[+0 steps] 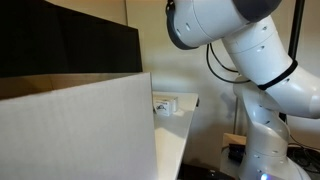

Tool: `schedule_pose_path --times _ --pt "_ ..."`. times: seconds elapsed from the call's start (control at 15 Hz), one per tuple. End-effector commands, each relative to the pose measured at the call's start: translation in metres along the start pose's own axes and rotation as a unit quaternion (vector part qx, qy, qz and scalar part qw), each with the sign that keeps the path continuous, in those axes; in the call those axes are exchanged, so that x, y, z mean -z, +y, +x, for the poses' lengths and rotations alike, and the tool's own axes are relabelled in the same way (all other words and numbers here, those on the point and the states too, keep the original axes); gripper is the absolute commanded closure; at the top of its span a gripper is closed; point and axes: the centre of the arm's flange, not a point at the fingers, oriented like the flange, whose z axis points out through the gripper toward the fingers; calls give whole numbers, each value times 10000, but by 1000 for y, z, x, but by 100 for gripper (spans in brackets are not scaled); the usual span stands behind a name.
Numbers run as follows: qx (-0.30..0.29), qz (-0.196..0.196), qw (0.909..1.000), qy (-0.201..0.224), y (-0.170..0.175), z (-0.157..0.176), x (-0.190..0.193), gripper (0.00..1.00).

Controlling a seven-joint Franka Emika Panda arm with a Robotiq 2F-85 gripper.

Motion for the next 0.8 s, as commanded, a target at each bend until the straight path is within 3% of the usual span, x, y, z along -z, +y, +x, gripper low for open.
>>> schedule_pose_path --times 0.0,0.73 --pt "239 -86 9996 145 3 -6 27 72" --pt "235 -323 9984 391 -16 -1 89 72"
